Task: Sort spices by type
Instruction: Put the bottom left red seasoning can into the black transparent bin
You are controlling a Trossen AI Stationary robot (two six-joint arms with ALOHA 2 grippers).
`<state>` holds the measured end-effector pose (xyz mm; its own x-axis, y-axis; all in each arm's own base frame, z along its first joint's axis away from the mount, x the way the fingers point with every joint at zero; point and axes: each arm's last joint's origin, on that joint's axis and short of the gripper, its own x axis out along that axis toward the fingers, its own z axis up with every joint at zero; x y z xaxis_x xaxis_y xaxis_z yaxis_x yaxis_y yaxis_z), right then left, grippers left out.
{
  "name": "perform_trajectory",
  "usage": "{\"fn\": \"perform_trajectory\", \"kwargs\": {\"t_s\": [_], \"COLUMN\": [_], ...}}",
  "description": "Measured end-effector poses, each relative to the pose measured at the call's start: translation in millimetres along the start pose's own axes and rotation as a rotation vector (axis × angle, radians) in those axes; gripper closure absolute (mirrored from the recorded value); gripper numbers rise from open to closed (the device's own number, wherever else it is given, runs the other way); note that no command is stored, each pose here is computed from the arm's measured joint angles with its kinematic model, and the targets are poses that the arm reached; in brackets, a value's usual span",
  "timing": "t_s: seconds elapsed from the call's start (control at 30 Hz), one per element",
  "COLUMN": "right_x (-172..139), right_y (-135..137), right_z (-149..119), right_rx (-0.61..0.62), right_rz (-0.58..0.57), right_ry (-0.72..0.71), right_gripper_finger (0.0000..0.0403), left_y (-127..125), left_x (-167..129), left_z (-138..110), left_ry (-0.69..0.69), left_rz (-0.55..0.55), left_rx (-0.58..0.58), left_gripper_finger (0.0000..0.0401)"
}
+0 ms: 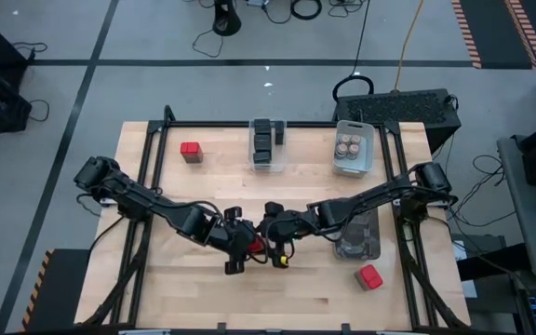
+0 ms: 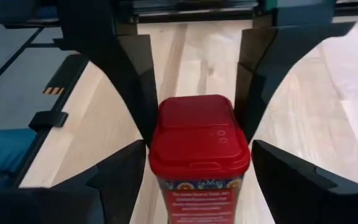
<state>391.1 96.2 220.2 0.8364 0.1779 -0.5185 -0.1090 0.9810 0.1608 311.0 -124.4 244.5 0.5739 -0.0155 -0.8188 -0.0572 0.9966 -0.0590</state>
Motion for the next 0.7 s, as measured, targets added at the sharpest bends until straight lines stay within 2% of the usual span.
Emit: {"fn": "perform_trajectory", "kwargs": {"t_s": [0.2,0.5,0.7], "right_x": [0.0,0.0,0.1], "right_y": [0.0,-0.2,-0.3], "right_z": [-0.5,-1.5,-1.6], "right_rx": [0.000,-0.005,-0.010], "right_rz": [-0.001,0.000,-0.002], "right_ry": [0.005,0.015,0.015], "right_gripper_finger": [0.0152,0.0221,0.0225], "left_y": [0.1,-0.1,-0.1], "left_x": [0.0,0.0,0.1], "left_z": [0.0,-0.6,0.0], "left_ry": [0.002,0.006,0.002], "left_rz": [-0.004,-0.003,-0.007], "left_rx": [-0.001,0.001,-0.001], "left_gripper_finger": [0.0175,0.0154,0.0149]}}
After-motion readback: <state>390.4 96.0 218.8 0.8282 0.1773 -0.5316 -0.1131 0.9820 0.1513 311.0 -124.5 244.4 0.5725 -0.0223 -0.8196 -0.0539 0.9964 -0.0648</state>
